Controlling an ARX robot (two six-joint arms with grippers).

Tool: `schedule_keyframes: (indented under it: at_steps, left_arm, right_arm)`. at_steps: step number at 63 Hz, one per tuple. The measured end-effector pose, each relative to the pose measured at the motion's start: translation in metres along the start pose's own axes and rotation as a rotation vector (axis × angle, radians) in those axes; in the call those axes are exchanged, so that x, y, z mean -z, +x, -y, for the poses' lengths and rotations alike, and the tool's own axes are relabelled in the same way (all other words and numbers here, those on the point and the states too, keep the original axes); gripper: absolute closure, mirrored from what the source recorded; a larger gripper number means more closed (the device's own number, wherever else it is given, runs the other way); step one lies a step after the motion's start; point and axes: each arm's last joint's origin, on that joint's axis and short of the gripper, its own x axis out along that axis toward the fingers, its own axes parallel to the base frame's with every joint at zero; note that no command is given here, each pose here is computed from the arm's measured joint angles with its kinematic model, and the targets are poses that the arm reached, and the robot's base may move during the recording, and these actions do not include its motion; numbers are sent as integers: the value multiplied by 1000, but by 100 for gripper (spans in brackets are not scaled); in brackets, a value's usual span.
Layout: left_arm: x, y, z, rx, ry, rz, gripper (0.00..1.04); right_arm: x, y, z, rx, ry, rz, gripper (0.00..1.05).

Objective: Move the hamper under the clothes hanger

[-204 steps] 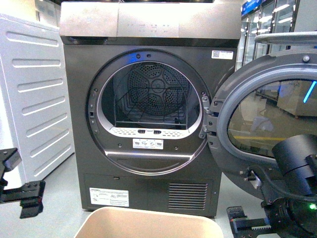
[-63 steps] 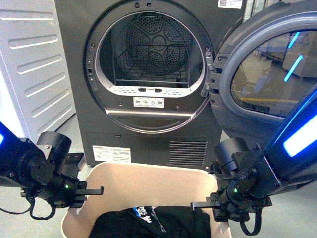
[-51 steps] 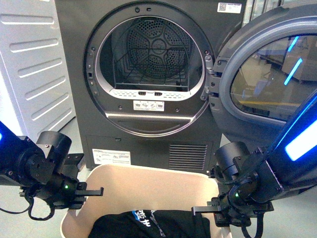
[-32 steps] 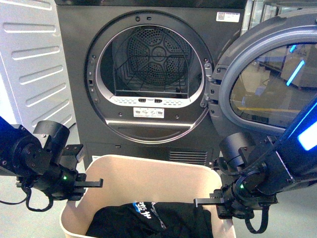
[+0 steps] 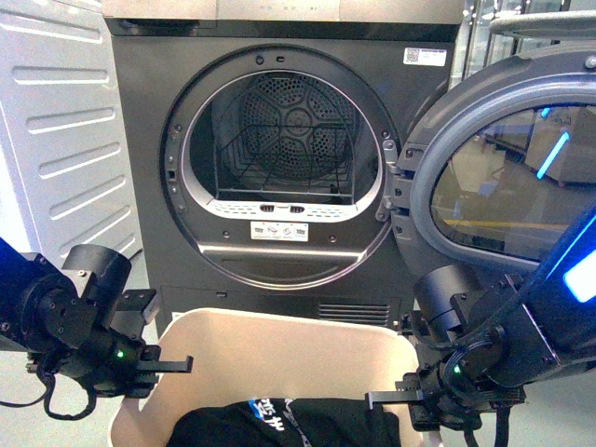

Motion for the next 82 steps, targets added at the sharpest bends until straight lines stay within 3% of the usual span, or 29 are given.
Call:
schedule_keyframes:
  at_steps: [14, 26, 47, 82]
  left_arm:
    - [0, 0, 0, 0, 0, -1, 101]
    - [1, -1, -16, -37, -24, -2, 101]
    - [0, 0, 9, 24, 21, 2, 101]
    - [0, -1, 1, 1, 9, 2, 101]
  right_arm:
    - [0, 0, 0, 0, -1, 0, 102]
    - [2, -2, -17, -45, -30, 0, 102]
    - [-2, 0, 7, 24, 10, 9, 102]
    - [-2, -2, 0, 0, -6, 10, 102]
